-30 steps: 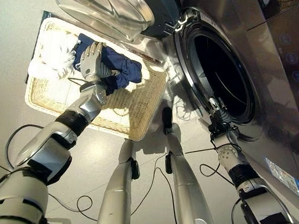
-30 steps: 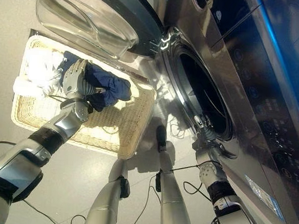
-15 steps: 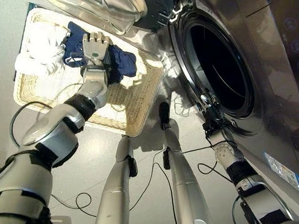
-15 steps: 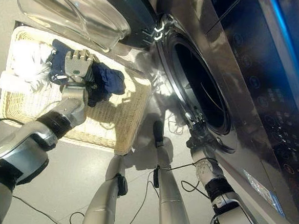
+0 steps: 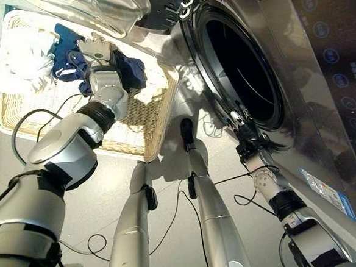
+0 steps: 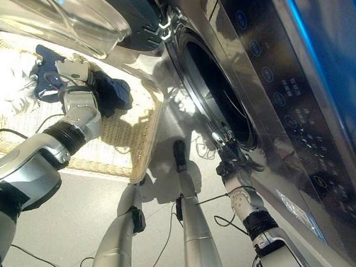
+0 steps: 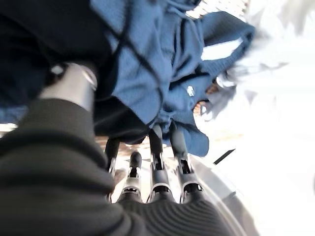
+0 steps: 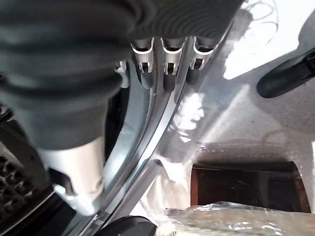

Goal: Put the clothes into the washing machine.

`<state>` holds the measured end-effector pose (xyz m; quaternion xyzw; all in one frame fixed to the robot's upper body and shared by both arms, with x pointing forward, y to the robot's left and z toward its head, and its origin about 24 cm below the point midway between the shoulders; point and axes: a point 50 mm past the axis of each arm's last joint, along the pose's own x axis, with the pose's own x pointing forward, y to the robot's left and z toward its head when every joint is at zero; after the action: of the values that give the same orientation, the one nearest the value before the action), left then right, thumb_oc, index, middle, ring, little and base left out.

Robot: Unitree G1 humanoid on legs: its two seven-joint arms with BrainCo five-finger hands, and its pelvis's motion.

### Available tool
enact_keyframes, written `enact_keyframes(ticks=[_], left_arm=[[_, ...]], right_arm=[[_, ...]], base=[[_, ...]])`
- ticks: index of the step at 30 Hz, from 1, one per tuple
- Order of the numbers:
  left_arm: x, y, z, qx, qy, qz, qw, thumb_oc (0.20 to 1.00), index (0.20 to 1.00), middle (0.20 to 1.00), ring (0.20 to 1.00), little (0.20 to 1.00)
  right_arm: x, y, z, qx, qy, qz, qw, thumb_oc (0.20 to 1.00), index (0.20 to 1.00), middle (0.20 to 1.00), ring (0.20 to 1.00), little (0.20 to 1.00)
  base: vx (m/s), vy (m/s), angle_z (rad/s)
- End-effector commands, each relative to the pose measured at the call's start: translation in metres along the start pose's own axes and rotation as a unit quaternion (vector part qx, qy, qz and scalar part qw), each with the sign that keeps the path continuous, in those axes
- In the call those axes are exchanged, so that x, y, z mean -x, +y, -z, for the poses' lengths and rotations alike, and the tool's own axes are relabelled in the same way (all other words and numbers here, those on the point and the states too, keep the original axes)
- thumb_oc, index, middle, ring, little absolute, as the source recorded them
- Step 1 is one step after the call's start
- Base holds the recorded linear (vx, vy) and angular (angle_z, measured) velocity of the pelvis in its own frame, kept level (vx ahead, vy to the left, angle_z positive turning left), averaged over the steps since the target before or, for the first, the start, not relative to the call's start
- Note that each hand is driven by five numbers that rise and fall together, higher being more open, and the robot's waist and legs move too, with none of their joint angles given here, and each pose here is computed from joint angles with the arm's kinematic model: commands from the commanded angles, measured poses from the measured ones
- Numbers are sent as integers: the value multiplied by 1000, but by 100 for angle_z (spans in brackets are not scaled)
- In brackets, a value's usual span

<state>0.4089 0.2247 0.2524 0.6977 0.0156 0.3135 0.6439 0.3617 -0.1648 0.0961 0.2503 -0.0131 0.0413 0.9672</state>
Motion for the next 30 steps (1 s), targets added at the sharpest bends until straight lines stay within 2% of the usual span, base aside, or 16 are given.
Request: enact_keyframes(ticks=[1,5,8,15,19,24,30], left_arm=[[6,-36,38,149,74,2,986,1000,1000,1000,1000,1000],[5,-20,35,260,77,-84,959,1000,1000,1000,1000,1000],[7,-16,37,304,83,-126,941,1000,1000,1000,1000,1000],[15,-12,38,350,88,-189,913,1000,1000,1000,1000,1000],[21,-7,38,394,95,-236,883,1000,1000,1000,1000,1000],[25,-7,36,415,94,-248,870,1000,1000,1000,1000,1000],[27,-14,30,403,79,-209,888,1000,1000,1000,1000,1000]], right_arm=[[7,6,9,-28,-6,-4,1000,1000,1000,1000,1000,1000],[13,8,19,-30,-3,3,1000,1000,1000,1000,1000,1000],[17,9,23,-35,-3,8,999,1000,1000,1000,1000,1000],[21,12,28,-46,-7,11,999,1000,1000,1000,1000,1000],[23,12,29,-47,-4,13,999,1000,1000,1000,1000,1000],[24,10,30,-46,-2,12,999,1000,1000,1000,1000,1000],[25,11,32,-46,1,11,999,1000,1000,1000,1000,1000]], base=[[6,-20,3],[-2,-36,5],[-11,-44,9],[-21,-43,9],[-16,0,5],[-5,6,2],[-3,2,1]])
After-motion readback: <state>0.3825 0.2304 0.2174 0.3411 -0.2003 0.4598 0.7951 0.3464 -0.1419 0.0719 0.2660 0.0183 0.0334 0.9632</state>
